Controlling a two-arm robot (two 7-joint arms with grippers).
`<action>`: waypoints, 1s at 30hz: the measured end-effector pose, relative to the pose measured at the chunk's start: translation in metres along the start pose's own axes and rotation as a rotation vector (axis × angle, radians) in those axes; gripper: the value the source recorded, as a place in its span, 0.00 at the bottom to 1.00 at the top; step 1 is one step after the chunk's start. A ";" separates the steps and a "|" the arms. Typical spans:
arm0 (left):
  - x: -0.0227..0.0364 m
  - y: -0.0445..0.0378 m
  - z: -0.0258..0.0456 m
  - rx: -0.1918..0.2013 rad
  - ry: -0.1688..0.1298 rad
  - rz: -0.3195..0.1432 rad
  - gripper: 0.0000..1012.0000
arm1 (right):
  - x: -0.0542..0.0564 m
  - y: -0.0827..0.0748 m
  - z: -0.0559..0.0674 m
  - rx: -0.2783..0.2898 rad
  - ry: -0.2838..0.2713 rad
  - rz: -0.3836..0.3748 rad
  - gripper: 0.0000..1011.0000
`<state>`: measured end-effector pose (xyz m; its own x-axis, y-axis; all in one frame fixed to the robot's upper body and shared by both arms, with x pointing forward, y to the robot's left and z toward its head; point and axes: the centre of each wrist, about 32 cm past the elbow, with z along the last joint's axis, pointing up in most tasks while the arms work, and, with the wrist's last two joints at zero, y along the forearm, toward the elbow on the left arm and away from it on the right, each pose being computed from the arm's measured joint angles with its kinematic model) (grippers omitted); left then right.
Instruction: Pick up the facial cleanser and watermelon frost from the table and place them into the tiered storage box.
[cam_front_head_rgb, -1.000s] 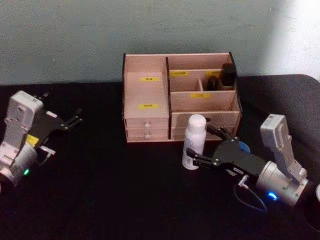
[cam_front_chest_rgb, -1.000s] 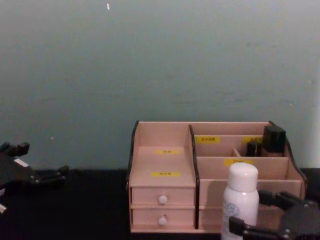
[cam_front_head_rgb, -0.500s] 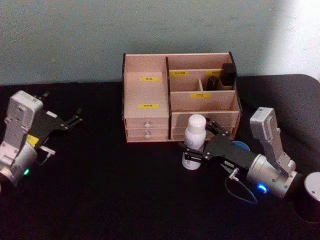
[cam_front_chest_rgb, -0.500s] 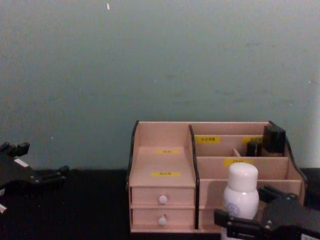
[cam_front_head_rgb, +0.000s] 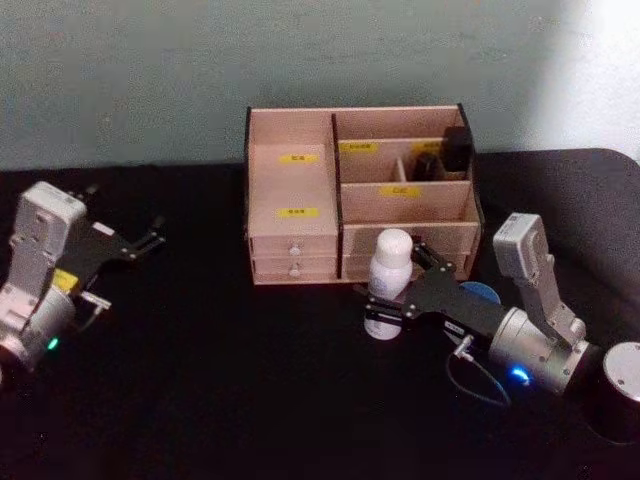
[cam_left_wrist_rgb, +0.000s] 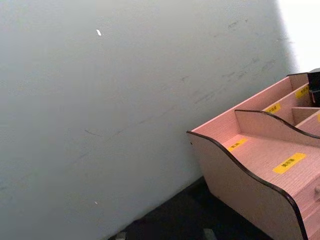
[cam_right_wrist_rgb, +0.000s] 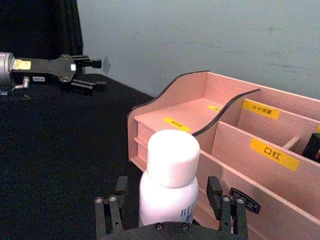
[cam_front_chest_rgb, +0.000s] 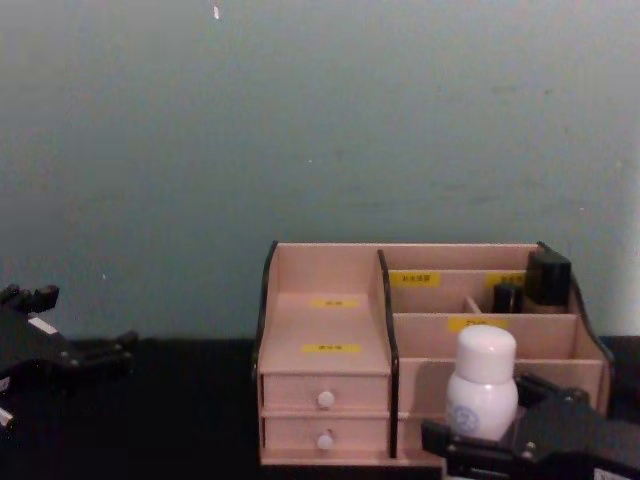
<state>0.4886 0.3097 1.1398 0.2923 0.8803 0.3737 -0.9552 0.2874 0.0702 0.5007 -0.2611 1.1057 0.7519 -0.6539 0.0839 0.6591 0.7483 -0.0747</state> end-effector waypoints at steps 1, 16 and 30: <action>0.0000 0.0000 0.0000 0.000 0.000 0.000 0.99 | 0.000 0.000 0.000 0.000 0.000 0.000 0.99; 0.0000 0.0000 0.0000 0.000 0.000 0.000 0.99 | 0.000 -0.001 0.000 0.001 0.000 0.000 0.99; 0.0000 0.0000 0.0000 0.000 0.000 0.000 0.99 | 0.000 -0.001 0.000 0.002 0.000 -0.001 0.76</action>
<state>0.4886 0.3097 1.1398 0.2923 0.8803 0.3738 -0.9552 0.2873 0.0703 0.5003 -0.2615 1.1061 0.7514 -0.6544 0.0843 0.6597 0.7481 -0.0723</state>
